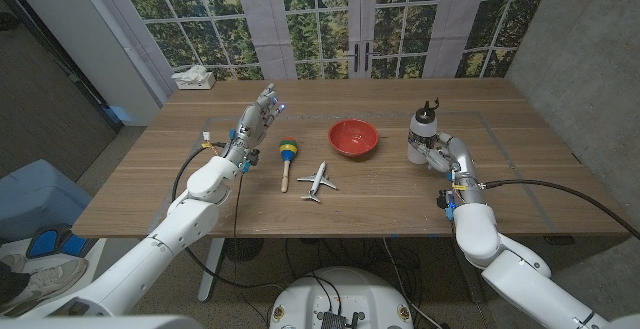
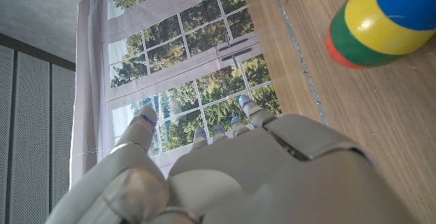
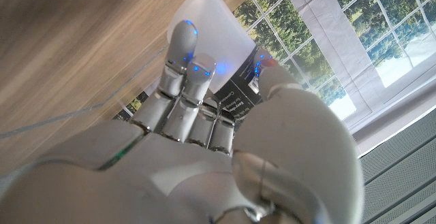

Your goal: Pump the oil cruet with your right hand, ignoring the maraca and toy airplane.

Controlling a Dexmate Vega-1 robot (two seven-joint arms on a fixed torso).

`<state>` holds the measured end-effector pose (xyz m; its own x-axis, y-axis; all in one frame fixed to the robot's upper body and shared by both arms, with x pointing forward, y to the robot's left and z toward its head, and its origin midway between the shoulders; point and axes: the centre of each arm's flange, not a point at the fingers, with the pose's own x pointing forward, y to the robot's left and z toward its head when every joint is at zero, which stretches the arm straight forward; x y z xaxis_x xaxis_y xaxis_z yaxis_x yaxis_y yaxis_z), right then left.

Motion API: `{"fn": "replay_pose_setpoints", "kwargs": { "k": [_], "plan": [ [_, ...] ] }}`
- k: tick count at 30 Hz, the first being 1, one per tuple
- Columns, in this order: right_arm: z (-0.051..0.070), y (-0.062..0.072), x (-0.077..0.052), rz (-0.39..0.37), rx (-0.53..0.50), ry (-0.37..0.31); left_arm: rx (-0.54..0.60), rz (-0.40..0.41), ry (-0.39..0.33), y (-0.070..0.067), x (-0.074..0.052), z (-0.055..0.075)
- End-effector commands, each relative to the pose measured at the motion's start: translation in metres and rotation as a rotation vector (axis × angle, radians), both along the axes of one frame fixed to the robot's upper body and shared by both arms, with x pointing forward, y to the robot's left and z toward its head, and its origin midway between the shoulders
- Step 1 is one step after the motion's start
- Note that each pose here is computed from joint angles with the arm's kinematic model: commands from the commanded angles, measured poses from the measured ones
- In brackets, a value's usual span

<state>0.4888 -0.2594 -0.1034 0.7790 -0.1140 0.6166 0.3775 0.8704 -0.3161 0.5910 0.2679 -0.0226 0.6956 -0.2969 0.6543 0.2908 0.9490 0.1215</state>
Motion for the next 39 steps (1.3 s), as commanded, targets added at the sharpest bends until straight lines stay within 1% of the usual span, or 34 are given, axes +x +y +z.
{"fn": "replay_pose_setpoints", "kwargs": {
  "k": [1, 10, 16, 20, 23, 24, 26, 34, 39],
  "plan": [
    [-0.025, -0.003, 0.007, 0.02, 0.068, 0.012, -0.002, 0.01, -0.008, 0.001, -0.007, 0.0],
    [-0.037, -0.004, 0.01, 0.029, 0.109, 0.012, 0.008, 0.016, -0.009, 0.001, -0.012, 0.002],
    [-0.043, -0.004, 0.009, 0.011, 0.129, 0.018, 0.011, 0.014, -0.01, 0.0, -0.012, 0.004],
    [-0.046, -0.004, 0.01, 0.005, 0.127, 0.022, 0.012, 0.011, -0.011, 0.0, -0.012, 0.004],
    [-0.048, -0.003, 0.012, -0.015, 0.127, 0.024, 0.011, 0.01, -0.012, 0.001, -0.011, 0.004],
    [-0.048, -0.003, 0.012, -0.009, 0.127, 0.03, 0.012, 0.01, -0.012, 0.001, -0.011, 0.004],
    [-0.05, -0.003, 0.014, -0.029, 0.123, 0.029, 0.012, 0.01, -0.012, 0.001, -0.011, 0.004],
    [-0.052, -0.003, 0.019, -0.044, 0.109, 0.056, 0.009, 0.012, -0.012, 0.004, -0.01, 0.004],
    [-0.056, -0.003, 0.022, -0.068, 0.103, 0.077, 0.01, 0.012, -0.01, 0.005, -0.008, 0.005]
  ]
}}
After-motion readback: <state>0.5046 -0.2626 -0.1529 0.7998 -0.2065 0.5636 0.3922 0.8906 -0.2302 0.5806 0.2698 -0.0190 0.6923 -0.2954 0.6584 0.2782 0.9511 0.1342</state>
